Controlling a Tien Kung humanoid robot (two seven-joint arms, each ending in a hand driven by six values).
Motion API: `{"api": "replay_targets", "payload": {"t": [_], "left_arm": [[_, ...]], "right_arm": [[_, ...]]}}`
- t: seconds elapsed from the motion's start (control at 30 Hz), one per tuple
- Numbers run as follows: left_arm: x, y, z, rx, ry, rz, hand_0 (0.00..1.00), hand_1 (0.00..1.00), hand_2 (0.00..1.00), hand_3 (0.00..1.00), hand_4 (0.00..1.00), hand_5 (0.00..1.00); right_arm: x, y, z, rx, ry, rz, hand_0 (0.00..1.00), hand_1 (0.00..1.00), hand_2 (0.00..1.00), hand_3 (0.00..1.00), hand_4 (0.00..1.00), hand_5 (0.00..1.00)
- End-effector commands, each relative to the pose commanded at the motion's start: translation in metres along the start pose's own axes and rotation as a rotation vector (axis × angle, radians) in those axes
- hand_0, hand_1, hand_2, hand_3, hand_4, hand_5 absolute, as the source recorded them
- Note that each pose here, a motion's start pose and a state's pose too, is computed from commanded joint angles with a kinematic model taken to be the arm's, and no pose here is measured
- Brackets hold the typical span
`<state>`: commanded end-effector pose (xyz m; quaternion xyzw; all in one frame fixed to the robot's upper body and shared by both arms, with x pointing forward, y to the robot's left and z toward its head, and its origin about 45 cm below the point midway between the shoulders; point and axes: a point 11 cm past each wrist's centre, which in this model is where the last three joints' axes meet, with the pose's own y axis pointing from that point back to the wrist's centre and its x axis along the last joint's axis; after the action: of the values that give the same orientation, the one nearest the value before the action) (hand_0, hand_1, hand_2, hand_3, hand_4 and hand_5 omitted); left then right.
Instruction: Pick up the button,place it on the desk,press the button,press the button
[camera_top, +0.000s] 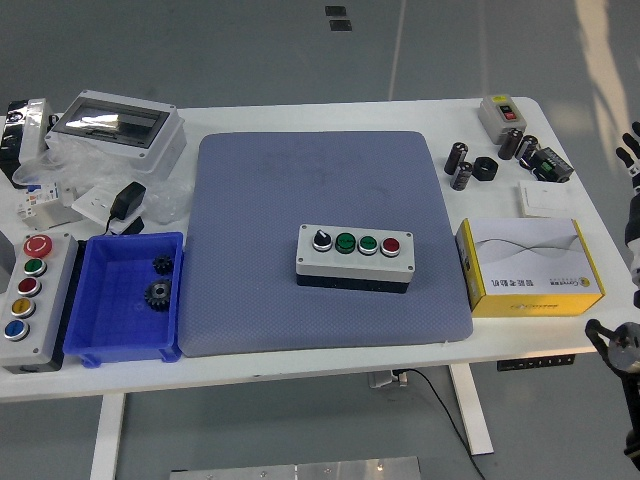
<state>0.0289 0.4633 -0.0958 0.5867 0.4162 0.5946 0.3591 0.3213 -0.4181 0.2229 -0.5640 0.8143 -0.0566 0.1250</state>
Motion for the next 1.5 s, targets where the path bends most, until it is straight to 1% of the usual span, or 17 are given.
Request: {"api": "replay_targets", "payload": {"t": [0.27,0.47,1.0,1.2,1.5], "left_arm": [[-0.001,0.000,-0.002,0.006,-0.001,-0.002,0.624,0.518,0.533,0.599,0.617,0.219],[-0.003,0.000,0.000,0.002,-0.005,-0.004,0.624,0.517,0.533,0.599,0.616,0.218],[-0.007,0.000,-0.001,0.005,-0.008,-0.011,0.625,0.516,0.533,0.600,0.616,0.218],[-0.009,0.000,0.001,0.001,-0.009,-0.014,0.624,0.517,0.533,0.599,0.616,0.219],[-0.008,0.001,0.006,-0.006,-0.004,-0.011,0.624,0.517,0.533,0.599,0.615,0.219]], "right_arm": [[-0.003,0.000,0.001,-0.005,0.002,-0.008,0.836,0.809,0.797,0.828,0.844,0.764],[-0.004,0.000,0.001,-0.003,0.001,-0.012,0.835,0.808,0.796,0.828,0.843,0.762],[-0.006,-0.003,-0.008,0.034,0.036,-0.016,0.832,0.807,0.794,0.825,0.842,0.757],[-0.006,-0.003,-0.008,0.035,0.033,-0.016,0.831,0.806,0.794,0.834,0.841,0.755],[-0.012,-0.006,-0.007,0.030,0.031,-0.034,0.827,0.803,0.794,0.829,0.837,0.756]]}}
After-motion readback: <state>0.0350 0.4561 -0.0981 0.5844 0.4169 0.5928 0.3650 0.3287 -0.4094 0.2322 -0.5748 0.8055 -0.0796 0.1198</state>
